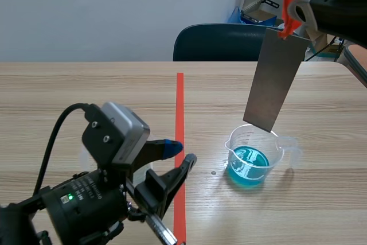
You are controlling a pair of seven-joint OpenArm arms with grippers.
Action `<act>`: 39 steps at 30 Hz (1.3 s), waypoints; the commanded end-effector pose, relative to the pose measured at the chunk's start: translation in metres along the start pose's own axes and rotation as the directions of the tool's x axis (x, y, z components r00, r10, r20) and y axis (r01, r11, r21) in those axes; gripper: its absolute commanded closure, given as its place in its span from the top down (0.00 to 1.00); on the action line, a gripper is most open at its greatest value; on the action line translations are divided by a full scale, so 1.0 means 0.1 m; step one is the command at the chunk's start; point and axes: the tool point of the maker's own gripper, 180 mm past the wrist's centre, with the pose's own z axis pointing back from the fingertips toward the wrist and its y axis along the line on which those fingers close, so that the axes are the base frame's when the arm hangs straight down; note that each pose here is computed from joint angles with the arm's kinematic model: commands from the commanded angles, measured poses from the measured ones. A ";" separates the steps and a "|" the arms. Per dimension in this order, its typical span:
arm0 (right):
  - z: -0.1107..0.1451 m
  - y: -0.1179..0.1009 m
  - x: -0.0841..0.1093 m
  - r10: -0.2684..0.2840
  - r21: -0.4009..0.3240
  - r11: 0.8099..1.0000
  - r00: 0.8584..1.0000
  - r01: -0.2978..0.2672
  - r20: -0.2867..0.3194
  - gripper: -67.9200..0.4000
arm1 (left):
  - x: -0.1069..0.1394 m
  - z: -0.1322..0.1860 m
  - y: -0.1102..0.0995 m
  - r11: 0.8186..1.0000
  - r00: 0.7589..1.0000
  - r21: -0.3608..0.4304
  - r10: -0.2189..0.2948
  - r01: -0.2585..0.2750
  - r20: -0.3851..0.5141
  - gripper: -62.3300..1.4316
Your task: Do the redox reaction experiment
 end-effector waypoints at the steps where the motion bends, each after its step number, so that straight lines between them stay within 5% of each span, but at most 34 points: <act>1: 0.01 -0.01 0.05 0.018 0.004 1.000 1.000 -0.018 0.015 0.02 | 0.10 -0.12 -0.02 1.000 0.999 -0.013 0.003 -0.003 0.044 0.11; 19: 0.01 -0.01 0.05 0.018 0.004 1.000 1.000 -0.018 0.014 0.02 | 0.05 -0.87 0.07 0.999 0.997 -0.030 -0.025 0.027 0.067 0.07; 39: 0.01 -0.01 0.05 0.018 0.004 1.000 1.000 -0.018 0.012 0.02 | 0.14 -0.96 0.08 0.999 0.996 -0.024 -0.023 0.025 0.090 0.07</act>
